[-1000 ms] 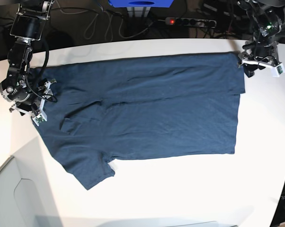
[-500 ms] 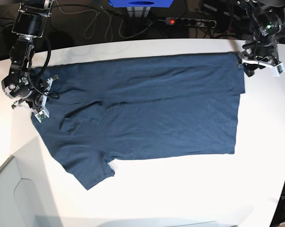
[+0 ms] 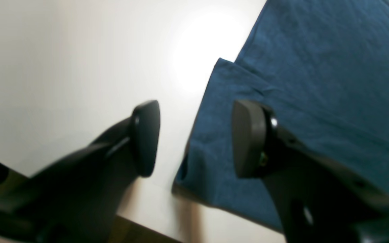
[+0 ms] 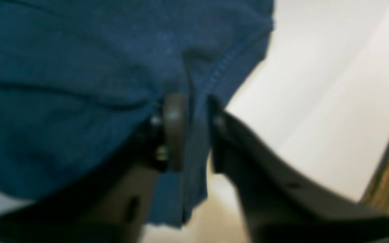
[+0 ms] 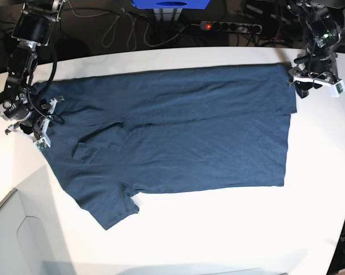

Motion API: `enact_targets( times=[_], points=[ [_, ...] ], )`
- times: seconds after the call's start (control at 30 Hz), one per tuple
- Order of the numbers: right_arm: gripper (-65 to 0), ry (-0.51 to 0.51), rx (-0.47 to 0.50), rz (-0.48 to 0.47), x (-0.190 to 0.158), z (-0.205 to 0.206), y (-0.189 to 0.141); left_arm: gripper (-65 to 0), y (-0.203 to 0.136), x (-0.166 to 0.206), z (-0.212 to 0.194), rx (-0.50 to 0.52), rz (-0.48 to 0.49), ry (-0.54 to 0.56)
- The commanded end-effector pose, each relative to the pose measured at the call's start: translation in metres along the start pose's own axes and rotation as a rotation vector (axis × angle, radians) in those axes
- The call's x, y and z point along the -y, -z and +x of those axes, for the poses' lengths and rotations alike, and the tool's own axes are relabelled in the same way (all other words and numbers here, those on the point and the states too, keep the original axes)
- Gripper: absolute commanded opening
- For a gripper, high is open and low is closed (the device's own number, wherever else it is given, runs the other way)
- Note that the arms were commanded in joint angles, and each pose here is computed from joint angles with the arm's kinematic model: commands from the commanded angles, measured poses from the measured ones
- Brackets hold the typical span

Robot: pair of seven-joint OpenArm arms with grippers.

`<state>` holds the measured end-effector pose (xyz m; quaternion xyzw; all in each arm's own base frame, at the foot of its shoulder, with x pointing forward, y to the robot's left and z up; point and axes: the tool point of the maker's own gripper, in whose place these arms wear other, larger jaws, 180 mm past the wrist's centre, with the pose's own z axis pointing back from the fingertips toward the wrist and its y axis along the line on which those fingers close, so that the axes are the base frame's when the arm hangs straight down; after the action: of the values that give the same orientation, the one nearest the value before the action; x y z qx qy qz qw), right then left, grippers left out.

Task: Fold the T-shirt properly
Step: 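Release the shirt and regrasp its edge with both grippers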

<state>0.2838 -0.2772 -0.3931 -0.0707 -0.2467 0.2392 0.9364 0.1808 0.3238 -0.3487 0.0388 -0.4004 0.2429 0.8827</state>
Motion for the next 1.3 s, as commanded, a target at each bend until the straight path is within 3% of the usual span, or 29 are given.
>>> enact_targets(
  times=[0.0,0.07,0.13,0.73,1.1,1.27],
  points=[
    [-45.5,-0.017,0.017,-0.011,0.010,0.007,-0.004,-32.3,-0.003,0.000,0.011,0.039,-0.003,0.011],
    [-36.6,-0.003,0.018,-0.006,0.013,0.009,-0.001,-32.3,-0.003,0.000,0.011,0.038,-0.001,0.013],
    [-31.9,0.009,0.016,0.006,0.011,0.010,0.003,-32.3,-0.003,0.000,0.011,0.038,-0.001,0.013],
    [-32.1,0.019,0.022,0.038,-0.003,0.014,0.009,-32.3,-0.003,-0.001,0.012,0.041,0.002,0.015],
    [-51.5,0.039,-0.017,0.067,-0.008,0.001,0.018,-32.3,-0.003,-0.002,0.012,0.044,0.005,0.014],
    [-65.0,0.038,-0.007,0.056,-0.005,0.003,0.015,-32.3,-0.003,-0.002,0.012,0.044,0.005,0.014]
  ],
)
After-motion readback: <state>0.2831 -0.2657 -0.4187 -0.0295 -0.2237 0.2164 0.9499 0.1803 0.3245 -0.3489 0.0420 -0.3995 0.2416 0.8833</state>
